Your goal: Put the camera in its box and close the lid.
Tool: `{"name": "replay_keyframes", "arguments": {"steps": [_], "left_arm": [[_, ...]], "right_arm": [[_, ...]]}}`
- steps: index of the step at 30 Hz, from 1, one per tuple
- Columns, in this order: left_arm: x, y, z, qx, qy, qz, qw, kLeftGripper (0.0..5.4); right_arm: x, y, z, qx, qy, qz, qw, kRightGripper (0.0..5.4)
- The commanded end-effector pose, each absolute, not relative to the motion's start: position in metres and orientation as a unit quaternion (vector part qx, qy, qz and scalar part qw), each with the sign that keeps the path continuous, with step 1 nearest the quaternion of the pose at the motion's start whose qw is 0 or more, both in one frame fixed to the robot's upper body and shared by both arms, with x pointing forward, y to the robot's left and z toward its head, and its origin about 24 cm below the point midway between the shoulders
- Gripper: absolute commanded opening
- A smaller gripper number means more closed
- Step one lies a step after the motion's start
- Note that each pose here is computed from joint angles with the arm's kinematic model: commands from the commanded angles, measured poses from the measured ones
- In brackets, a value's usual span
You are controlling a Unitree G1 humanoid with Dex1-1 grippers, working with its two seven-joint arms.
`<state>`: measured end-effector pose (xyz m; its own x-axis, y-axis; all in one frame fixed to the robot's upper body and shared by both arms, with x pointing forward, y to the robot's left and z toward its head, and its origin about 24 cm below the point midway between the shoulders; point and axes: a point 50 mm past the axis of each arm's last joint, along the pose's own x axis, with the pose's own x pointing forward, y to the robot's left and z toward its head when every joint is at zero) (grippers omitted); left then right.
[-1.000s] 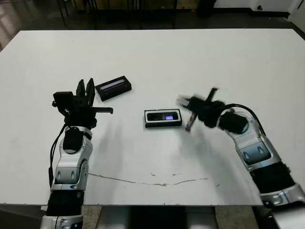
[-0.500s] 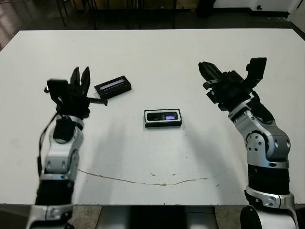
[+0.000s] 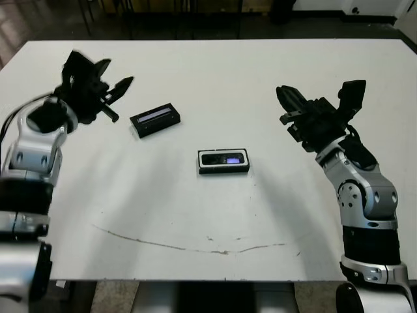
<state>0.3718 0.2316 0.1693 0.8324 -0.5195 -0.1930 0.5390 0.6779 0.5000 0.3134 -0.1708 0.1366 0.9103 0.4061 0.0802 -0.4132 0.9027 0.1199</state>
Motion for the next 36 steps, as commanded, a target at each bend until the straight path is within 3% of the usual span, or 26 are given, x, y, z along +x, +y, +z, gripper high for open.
{"name": "replay_keyframes", "arguments": {"steps": [1,6,11,23,36], "left_arm": [[0.38,0.231,0.153,0.251,0.073,-0.327,0.908,3.12],[0.384,0.222,0.135,0.173,0.132,-0.372,0.902,4.26],[0.383,0.216,0.117,0.146,0.162,-0.377,0.9,5.39],[0.374,0.213,0.078,0.127,0.211,-0.337,0.909,5.39],[0.374,0.221,0.07,0.18,0.225,-0.282,0.915,5.39]], "right_arm": [[0.308,-0.182,0.129,0.055,-0.012,0.197,0.979,0.0],[0.306,-0.188,0.126,0.045,-0.001,0.188,0.981,0.0],[0.305,-0.19,0.122,0.049,0.01,0.187,0.981,0.0],[0.303,-0.197,0.114,0.055,0.026,0.187,0.981,0.0],[0.299,-0.204,0.108,0.054,0.023,0.209,0.976,0.0]]}}
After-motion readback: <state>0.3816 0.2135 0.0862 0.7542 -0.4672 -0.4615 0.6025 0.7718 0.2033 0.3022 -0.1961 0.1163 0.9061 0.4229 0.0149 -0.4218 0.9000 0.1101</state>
